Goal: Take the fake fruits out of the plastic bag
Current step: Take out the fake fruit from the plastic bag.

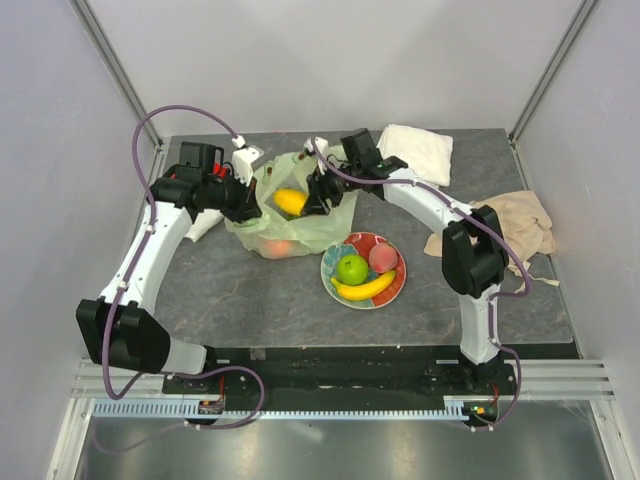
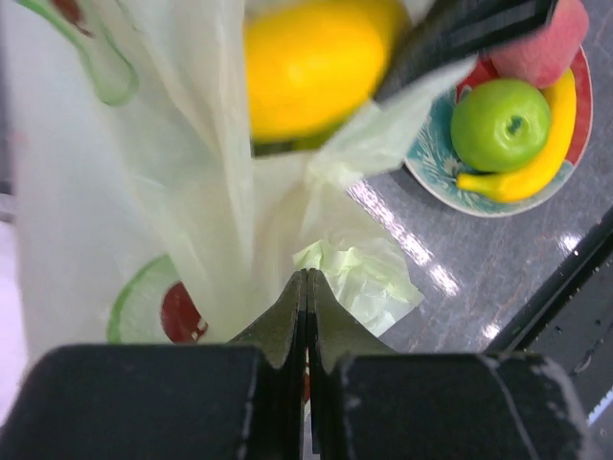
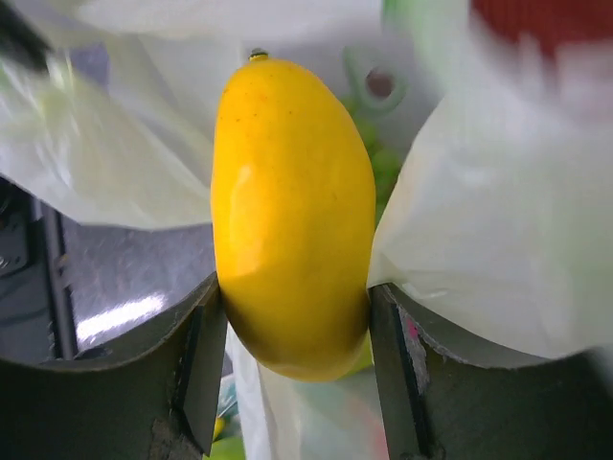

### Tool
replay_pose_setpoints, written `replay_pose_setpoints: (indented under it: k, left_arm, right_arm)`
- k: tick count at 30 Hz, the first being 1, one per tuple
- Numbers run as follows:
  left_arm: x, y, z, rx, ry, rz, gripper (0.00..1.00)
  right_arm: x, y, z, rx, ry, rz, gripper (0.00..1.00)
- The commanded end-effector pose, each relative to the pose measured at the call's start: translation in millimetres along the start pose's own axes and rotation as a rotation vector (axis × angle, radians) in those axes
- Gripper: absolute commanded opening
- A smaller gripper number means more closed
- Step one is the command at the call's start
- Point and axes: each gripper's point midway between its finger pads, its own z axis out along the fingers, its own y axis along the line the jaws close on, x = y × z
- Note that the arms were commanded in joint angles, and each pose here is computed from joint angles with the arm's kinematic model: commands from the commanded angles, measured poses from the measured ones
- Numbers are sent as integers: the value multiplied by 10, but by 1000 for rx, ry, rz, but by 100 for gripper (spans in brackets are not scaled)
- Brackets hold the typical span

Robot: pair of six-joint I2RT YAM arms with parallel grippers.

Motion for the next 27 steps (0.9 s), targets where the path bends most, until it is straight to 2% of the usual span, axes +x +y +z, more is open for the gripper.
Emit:
replay_pose_setpoints:
  k: [1,5,7,10,13,20,27]
  left_arm:
    - [-356,214,-46,-90,-74,13,2]
    - [-313,367,-38,-158,-44,45,2]
    - [-208,437,-33,-196,-11,58,2]
    - [-88,447,-36,-211,15,65,1]
    - [-47,415,-14,-197,17,53,2]
    - [-79,449,30,-197,10,50,2]
    - [-157,504,8,-223,2,44,2]
  right_arm:
    - [423,199,131,-144,88,113,55]
    - [536,55,312,-134,113,84,54]
    - [355,50,287,-134,82,65,53]
    - [-132,298,40,-187,-11,6,54]
    - [-403,580,-214,-241,-65,-23,57]
    - [-423,931,-485,-368,-69,48,61]
    - [-640,1049,-684,-525,-101,191,57]
